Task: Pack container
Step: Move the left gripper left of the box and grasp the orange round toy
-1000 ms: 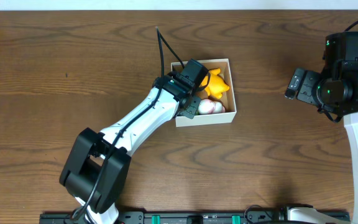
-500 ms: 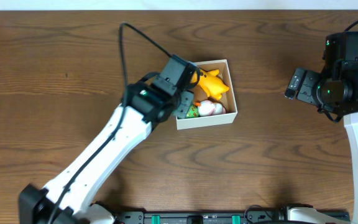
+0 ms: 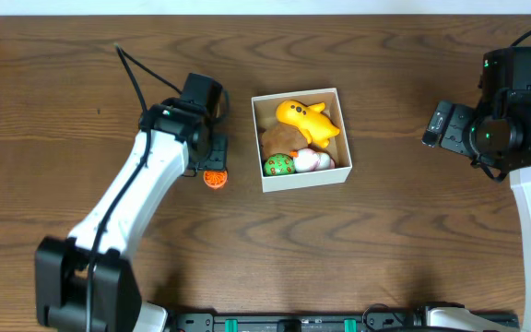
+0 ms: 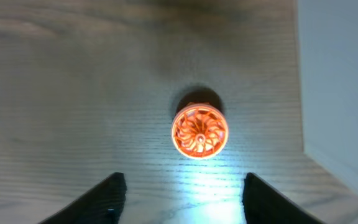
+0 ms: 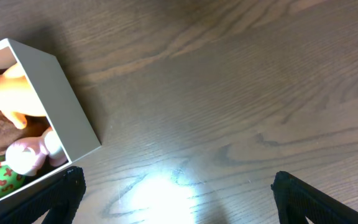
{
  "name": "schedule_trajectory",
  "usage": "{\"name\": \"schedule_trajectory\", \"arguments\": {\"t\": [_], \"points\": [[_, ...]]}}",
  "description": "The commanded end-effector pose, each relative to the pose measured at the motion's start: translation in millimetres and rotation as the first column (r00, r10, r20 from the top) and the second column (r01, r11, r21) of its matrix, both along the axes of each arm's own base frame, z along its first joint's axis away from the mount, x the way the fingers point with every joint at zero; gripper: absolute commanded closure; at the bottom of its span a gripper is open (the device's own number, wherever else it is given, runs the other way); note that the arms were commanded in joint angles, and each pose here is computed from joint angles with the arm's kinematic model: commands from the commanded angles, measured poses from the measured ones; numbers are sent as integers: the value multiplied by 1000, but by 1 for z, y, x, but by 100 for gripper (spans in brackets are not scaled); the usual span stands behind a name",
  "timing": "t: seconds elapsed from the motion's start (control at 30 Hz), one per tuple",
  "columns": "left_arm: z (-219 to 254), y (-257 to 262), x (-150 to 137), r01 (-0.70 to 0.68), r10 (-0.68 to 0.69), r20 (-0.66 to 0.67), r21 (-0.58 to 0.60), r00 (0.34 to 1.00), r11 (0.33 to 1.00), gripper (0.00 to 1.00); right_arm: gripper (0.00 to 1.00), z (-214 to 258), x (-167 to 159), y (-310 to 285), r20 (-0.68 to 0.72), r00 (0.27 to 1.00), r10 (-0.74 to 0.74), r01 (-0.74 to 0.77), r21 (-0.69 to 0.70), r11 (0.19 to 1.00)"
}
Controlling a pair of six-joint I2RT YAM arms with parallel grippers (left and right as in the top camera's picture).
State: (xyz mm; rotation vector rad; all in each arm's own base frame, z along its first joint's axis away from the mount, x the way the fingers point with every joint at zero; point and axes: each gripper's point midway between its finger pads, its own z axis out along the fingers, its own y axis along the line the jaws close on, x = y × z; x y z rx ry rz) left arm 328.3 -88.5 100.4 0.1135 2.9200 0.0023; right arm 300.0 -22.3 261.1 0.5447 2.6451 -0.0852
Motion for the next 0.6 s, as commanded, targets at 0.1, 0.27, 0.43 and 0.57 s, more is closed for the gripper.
{"name": "schedule_trajectory", "arguments": {"t": [0.1,0.27,0.43,0.57], "points": [[-38,-7,-2,41,-45,-111,-34,993,999,21,1,-1,1,-1,-3,1000,0,0,0,1000],[-63,-6,-3,39,-41,-171,-18,984,999,20,1,-1,0,-1,-6,1000,0,0,-1,1000],[-86,-5,-5,38,-38,-223,-5,974,999,20,1,-2,-1,-1,-10,1000,0,0,-1,1000],[-97,-5,-5,38,-37,-244,0,969,999,20,1,-2,-1,-1,-9,1000,0,0,-1,1000]]}}
